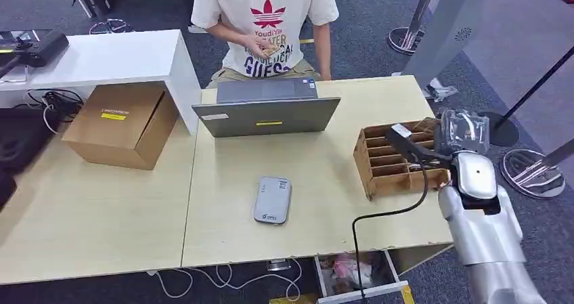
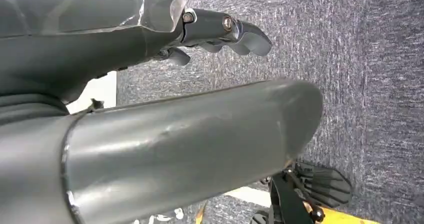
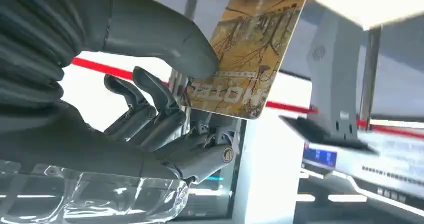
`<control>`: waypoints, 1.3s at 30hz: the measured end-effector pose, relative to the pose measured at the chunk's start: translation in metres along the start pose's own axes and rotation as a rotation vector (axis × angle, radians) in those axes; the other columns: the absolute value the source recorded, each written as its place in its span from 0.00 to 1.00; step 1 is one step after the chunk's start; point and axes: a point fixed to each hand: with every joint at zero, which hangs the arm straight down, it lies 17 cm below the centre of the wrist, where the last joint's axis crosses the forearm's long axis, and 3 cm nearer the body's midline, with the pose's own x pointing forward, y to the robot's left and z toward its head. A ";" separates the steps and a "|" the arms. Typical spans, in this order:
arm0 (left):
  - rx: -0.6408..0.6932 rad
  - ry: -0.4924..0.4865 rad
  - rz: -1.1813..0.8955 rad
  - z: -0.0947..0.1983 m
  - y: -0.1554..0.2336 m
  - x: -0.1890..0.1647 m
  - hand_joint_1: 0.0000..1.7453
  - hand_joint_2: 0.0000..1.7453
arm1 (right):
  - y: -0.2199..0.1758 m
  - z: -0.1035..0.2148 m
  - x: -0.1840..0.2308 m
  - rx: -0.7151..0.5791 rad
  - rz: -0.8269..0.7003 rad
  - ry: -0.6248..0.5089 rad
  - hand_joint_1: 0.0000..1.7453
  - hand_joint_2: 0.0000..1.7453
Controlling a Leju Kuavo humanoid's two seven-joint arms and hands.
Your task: Pass the card to the sensor for recognition and then transmit it.
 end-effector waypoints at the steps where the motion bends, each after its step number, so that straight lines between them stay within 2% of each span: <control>1: 0.000 -0.001 0.001 0.000 0.000 0.000 0.00 0.00 | -0.010 -0.004 -0.002 -0.018 0.001 0.002 1.00 1.00; 8: -0.006 -0.006 0.007 0.001 -0.005 0.001 0.00 0.00 | -0.060 -0.015 -0.010 -0.148 -0.013 -0.004 1.00 1.00; 14: -0.014 -0.017 -0.003 0.002 -0.008 0.003 0.00 0.00 | -0.105 -0.008 -0.009 -0.344 -0.052 -0.051 1.00 1.00; 21: -0.024 -0.026 -0.012 0.002 -0.011 0.006 0.00 0.00 | -0.109 0.013 0.005 -0.447 -0.050 -0.125 1.00 1.00; 30: -0.023 -0.035 -0.020 0.001 -0.013 0.016 0.00 0.00 | -0.114 0.026 0.104 -0.557 -0.074 -0.306 1.00 1.00; 39: -0.019 -0.039 -0.020 0.001 -0.013 0.021 0.00 0.00 | -0.120 0.034 0.192 -0.618 -0.161 -0.425 1.00 1.00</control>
